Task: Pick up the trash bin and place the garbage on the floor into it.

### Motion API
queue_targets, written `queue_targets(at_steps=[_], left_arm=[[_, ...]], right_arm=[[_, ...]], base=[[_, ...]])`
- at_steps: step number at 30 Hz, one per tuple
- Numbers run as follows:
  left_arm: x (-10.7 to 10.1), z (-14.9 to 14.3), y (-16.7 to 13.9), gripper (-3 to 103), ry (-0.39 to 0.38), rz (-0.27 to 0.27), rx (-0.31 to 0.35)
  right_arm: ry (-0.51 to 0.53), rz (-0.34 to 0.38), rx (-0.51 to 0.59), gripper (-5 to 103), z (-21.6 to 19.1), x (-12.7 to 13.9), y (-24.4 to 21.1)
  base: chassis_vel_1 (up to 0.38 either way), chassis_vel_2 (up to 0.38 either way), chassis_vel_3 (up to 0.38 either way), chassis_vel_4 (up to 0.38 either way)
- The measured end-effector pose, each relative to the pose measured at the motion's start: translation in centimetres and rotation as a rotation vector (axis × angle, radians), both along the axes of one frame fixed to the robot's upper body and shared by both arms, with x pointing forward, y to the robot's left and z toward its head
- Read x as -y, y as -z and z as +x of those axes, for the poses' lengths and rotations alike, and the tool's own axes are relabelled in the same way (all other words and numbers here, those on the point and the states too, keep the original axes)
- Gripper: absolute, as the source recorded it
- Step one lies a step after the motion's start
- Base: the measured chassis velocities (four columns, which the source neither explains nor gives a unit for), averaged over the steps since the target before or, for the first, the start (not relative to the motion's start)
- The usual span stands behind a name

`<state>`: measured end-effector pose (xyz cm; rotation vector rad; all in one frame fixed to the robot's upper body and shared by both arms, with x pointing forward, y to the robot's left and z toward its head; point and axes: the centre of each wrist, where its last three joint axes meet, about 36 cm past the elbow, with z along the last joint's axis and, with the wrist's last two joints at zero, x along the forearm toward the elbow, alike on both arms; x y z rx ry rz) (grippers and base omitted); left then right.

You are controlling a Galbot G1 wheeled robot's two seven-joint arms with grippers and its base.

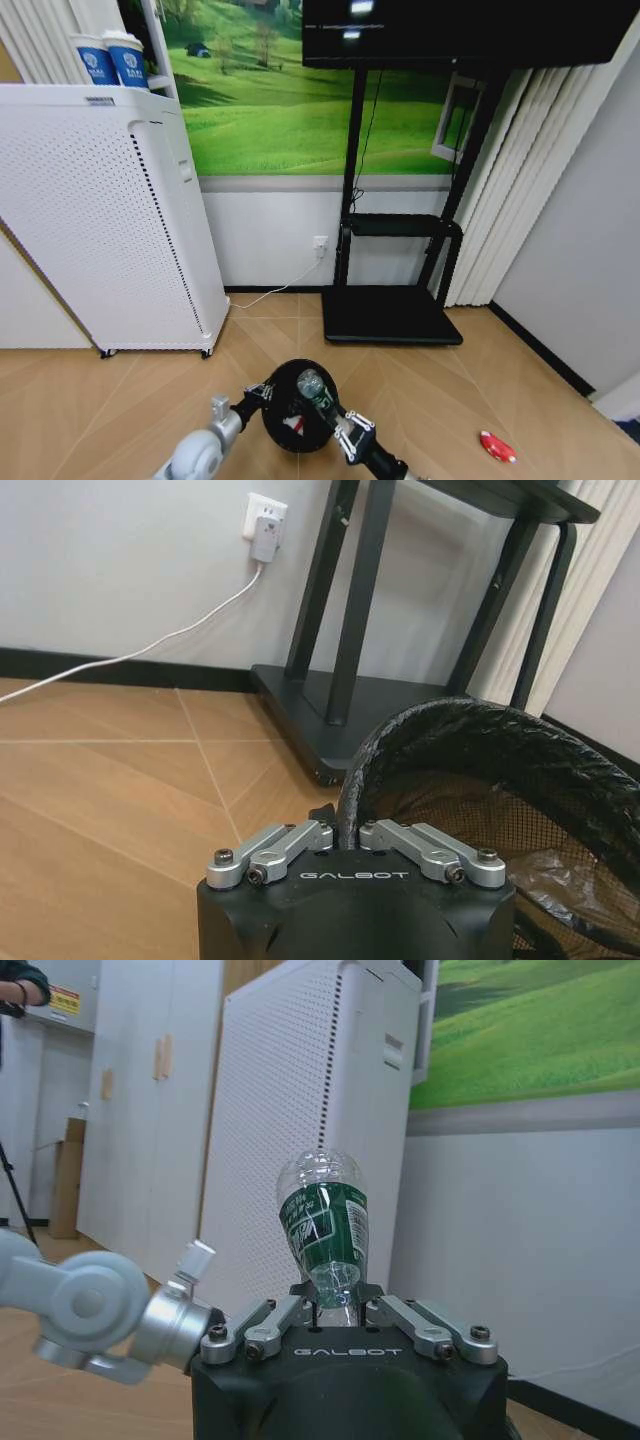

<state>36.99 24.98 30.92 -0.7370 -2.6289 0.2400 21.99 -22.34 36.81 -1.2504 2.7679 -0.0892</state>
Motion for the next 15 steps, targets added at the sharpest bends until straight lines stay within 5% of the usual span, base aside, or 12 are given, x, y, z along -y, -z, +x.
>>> queue_targets(at_steps=[8, 15], left_arm=[[2.1, -1.6, 0.4, 6, 0.070, -0.005, 0.010], [2.6, -3.9, -0.8, 6, 0.176, -0.073, 0.067]], right_arm=[[-0.062, 0.033, 0.021, 19, 0.1, -1.1, 0.0], [-0.106, 0.065, -0.005, 19, 1.1, -3.2, 1.7]], base=[[0.000, 0.000, 0.000, 0.000], [0.000, 0.000, 0.000, 0.000]])
